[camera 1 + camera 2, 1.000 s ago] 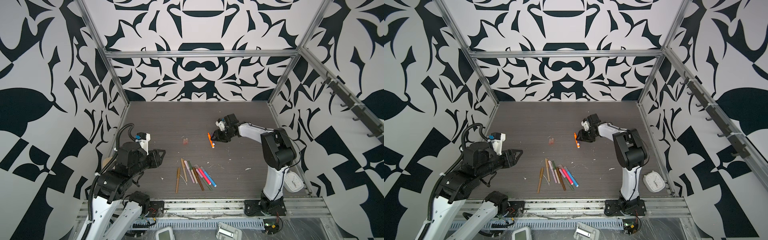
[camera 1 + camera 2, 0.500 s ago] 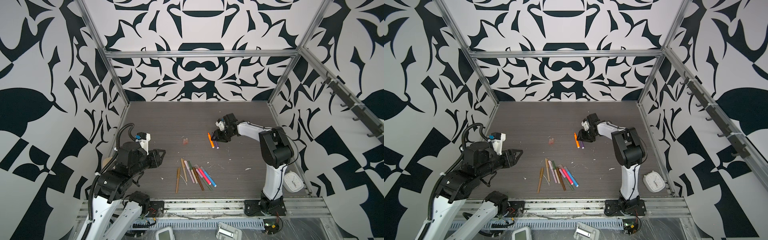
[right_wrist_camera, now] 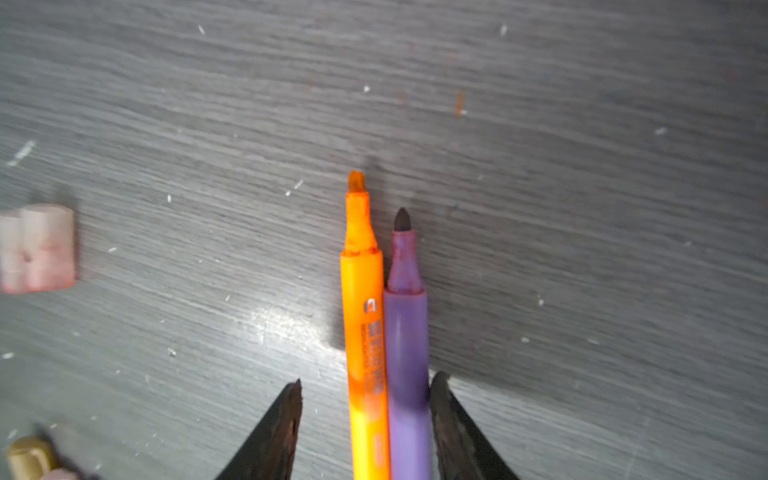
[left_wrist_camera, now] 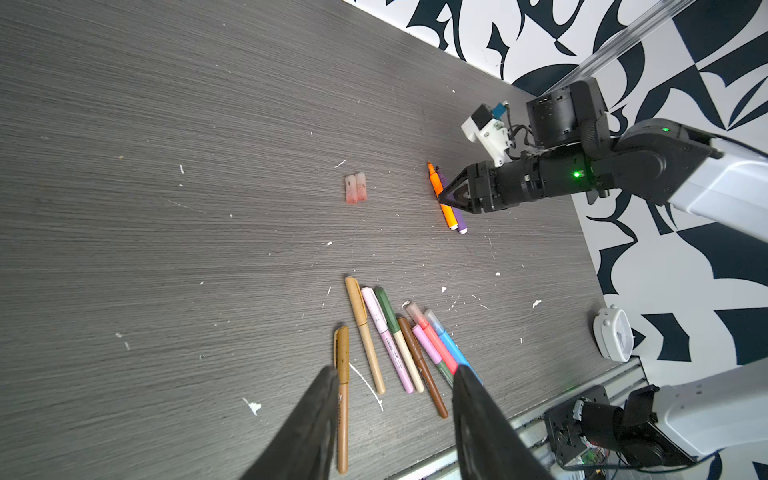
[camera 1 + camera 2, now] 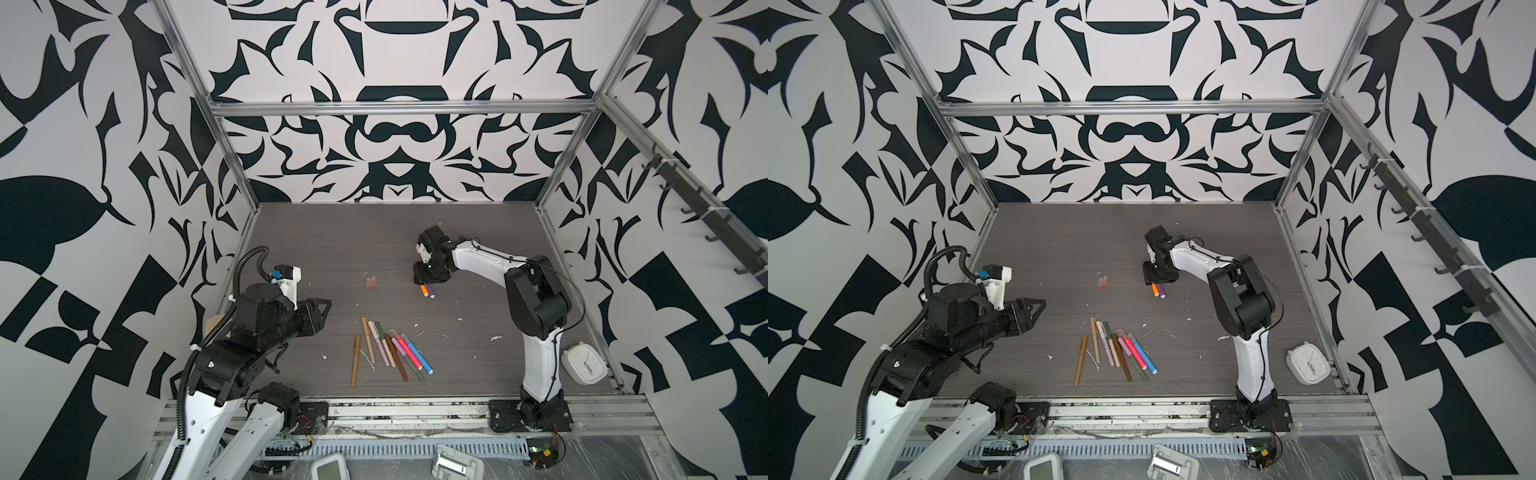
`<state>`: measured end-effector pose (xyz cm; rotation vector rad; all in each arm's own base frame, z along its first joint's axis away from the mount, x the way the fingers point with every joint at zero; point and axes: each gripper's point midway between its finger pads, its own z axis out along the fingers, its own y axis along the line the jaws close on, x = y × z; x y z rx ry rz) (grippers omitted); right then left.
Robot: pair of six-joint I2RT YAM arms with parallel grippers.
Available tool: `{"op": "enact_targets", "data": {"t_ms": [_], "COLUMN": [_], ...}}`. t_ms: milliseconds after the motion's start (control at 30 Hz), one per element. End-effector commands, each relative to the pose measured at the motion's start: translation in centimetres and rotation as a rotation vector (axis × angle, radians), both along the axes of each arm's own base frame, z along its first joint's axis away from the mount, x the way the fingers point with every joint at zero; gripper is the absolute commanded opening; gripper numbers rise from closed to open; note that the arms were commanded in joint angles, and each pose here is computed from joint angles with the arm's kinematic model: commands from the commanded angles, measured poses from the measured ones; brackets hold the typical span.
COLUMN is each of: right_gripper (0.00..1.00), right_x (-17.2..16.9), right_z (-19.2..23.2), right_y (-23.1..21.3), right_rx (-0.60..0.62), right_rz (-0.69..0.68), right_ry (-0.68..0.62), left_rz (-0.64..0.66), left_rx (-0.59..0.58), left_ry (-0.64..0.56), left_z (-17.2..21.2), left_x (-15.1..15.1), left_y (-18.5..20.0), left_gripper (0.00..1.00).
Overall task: Open the pen caps
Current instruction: 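Lower the purple marker beside the orange marker and open the right gripper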
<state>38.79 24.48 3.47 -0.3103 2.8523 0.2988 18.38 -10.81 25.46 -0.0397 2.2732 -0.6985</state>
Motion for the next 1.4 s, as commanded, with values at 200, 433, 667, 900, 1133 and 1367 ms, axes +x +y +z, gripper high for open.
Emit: {"op": "enact_targets", "data": {"t_ms": [200,433,667,900,1133,1367], "right_gripper": [0.43,0.36,0.36,0.39,0.5,0.58], "right_x": [0.42,0.75,0.85,0.82,0.81,0.71], "right_z": [-0.13,0.57,0.66,0.05,0.35,0.79], "right_y": [-1.94,-1.73,-1.46,-1.42,-1.48,-1.52], "right_rx": [-0.209,-0.181,-0.132,-0.107,-0.111,-0.113], "right_rz": [-0.074,-0.141,-0.223,-0.277,-0.268,-0.254], "right_ry": [-0.014,-0.024,0.004,0.034,0.031,0.025], "left_rz": [0.001,0.001,0.001,0.0,0.0,-0.003], "left_rx": [-0.001,-0.003,-0.004,-0.004,-0.005,-0.007], "left_ry": [0.018,0.014,0.011,0.015,0.012,0.012], "left_z": [-0.55,-0.47,-0.44,-0.51,-0.45,-0.43], "left_x": [-0.22,-0.28,-0.34,-0.32,-0.37,-0.38], "left_y": [0.05,0.08,0.09,0.06,0.07,0.03], "left_gripper": [0.48,0.48,0.48,0.48,0.48,0.48]}}
